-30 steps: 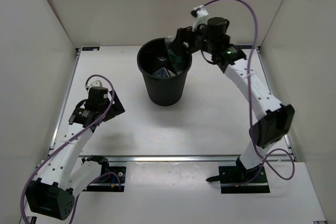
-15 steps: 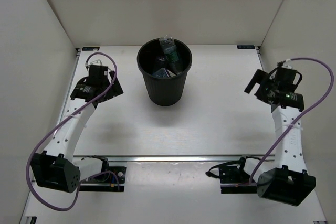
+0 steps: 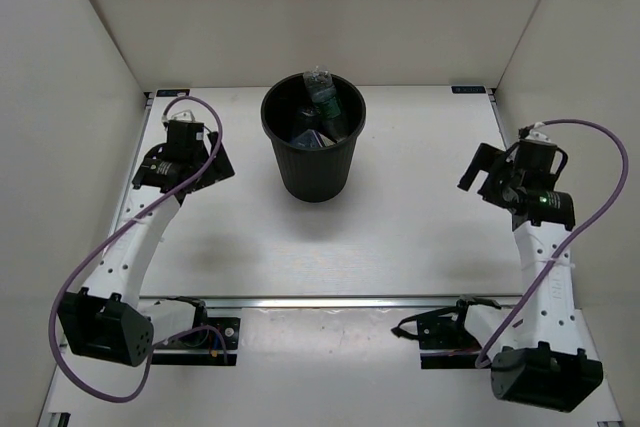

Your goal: Put the plastic bottles in the bin

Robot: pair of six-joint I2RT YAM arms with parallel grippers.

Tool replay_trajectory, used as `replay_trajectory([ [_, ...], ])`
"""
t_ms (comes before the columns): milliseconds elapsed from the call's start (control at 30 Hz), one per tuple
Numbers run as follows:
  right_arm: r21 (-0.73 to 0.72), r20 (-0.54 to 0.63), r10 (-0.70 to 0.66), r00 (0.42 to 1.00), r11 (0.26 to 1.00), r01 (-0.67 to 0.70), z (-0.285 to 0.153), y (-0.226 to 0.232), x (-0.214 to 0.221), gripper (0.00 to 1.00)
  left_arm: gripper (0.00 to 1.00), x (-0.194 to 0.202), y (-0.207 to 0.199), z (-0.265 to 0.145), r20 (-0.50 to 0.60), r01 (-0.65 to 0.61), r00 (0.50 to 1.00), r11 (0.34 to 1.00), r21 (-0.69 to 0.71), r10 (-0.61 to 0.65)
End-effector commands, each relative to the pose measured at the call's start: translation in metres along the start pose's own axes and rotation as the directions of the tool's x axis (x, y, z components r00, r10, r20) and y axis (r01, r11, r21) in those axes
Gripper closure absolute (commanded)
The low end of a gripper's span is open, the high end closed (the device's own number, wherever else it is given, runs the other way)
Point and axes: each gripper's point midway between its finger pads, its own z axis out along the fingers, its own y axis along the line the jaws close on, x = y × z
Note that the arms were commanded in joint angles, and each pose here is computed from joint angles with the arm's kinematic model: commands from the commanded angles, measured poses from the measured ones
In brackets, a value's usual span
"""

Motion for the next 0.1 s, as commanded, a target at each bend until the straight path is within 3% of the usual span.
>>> replay_trajectory([
  [0,-0.025,0.008,0.0,1.0,1.0,0.0,0.0032,0.0066,-0.0008,0.01,0.02,-0.0168,-0.0033,-0.0148,0.054,-0.004,0.999,1.0,0.024,0.002],
  [67,-0.041,0.012,0.002,1.0,0.999,-0.002,0.0033,0.0082,-0.0005,0.0,0.01,-0.0169,-0.0052,-0.0153,0.053,-0.009,0.999,0.999,0.031,0.007],
])
